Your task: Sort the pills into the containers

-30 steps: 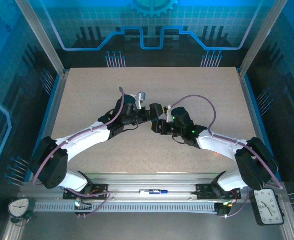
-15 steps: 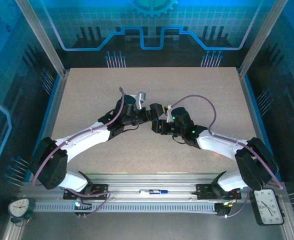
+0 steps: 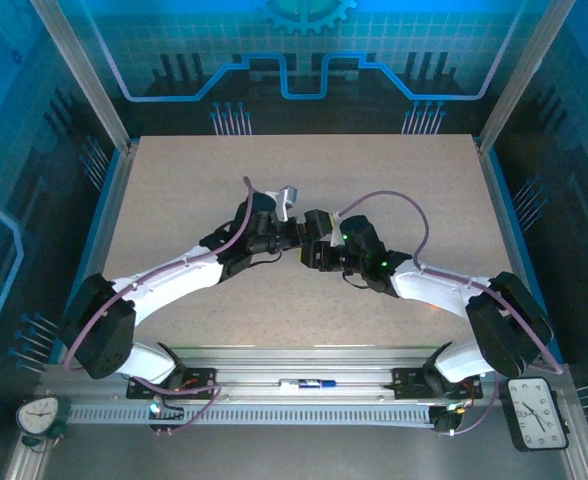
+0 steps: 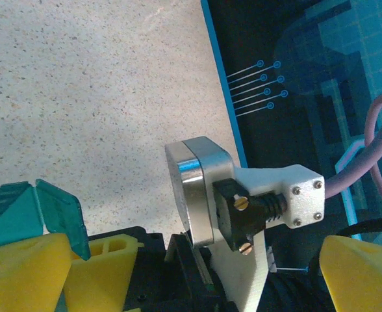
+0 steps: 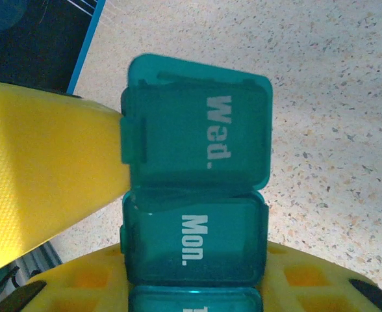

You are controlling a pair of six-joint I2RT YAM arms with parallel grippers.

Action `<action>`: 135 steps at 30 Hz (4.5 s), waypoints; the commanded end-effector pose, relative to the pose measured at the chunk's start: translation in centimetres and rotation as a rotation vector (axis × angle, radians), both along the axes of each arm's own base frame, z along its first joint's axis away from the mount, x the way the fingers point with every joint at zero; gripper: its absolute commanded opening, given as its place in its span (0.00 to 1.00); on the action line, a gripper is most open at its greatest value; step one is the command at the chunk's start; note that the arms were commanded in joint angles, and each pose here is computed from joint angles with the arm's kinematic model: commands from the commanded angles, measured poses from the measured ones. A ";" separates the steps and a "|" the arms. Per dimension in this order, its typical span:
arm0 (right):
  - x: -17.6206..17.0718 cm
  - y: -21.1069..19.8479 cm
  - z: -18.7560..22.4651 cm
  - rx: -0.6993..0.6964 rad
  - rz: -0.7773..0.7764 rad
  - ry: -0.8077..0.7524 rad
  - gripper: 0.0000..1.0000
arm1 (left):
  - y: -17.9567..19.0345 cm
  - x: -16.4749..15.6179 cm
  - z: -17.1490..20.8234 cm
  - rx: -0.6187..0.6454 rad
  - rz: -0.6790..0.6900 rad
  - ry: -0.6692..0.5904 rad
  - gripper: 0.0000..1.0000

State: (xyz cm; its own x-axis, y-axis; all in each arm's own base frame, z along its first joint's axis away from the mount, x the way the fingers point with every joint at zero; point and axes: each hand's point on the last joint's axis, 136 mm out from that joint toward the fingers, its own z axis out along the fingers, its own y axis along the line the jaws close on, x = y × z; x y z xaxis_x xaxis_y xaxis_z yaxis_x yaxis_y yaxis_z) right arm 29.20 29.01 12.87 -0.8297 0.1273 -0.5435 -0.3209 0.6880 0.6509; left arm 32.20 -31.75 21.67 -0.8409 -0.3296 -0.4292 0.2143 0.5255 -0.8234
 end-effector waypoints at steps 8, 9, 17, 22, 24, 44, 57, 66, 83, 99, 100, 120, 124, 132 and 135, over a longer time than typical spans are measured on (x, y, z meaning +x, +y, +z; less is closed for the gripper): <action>-0.1 0.1 -0.2 -0.017 0.016 -0.018 0.27 | 1.0 1.1 2.4 0.055 0.060 -0.088 0.99; -0.1 0.0 -0.5 -0.025 0.016 -0.016 0.27 | 1.7 1.4 2.4 0.075 0.083 -0.094 0.99; 0.0 -1.1 -3.6 -0.156 0.062 0.034 0.30 | 10.9 4.3 1.1 0.148 0.315 -0.063 0.99; 0.4 -0.5 -4.8 -0.252 0.138 0.052 0.31 | 14.6 4.7 -0.3 0.206 0.377 -0.044 0.99; 0.9 0.1 -4.7 -0.285 0.166 0.041 0.32 | 15.4 4.7 -0.9 0.228 0.383 -0.036 0.99; 1.1 0.1 -9.8 -0.624 0.291 0.035 0.36 | 15.5 4.7 -2.8 0.218 0.371 0.013 0.99; 1.5 -1.4 -11.7 -0.761 0.285 0.038 0.66 | 15.2 4.9 -2.9 0.181 0.372 0.029 0.99; 0.9 -5.4 -11.4 -0.896 0.196 0.057 0.85 | 14.9 5.1 -2.1 0.173 0.360 0.011 0.99; 5.6 -12.6 -6.6 -0.943 -0.041 0.113 0.86 | 14.6 5.2 -2.0 0.204 0.330 0.001 0.99; 8.4 -8.0 -6.7 -0.615 0.003 0.197 0.85 | 11.7 3.8 -5.9 0.595 0.113 -0.025 0.99; 8.5 -7.8 -6.9 -0.613 0.006 0.202 0.85 | 11.7 3.7 -6.2 0.611 0.100 -0.026 0.99; 7.1 -7.9 -11.7 -0.637 0.046 0.291 0.83 | 7.4 1.0 -11.5 0.985 -0.224 -0.157 0.99; 7.0 -7.9 -11.8 -0.636 0.047 0.294 0.83 | 6.4 0.6 -13.0 1.040 -0.288 -0.174 0.99; 6.6 -8.1 -12.4 -0.643 0.053 0.306 0.83 | 6.2 1.6 -15.1 1.091 -0.310 -0.151 0.99; 6.6 -8.0 -12.5 -0.644 0.053 0.305 0.83 | 6.4 1.9 -15.6 1.095 -0.309 -0.135 0.99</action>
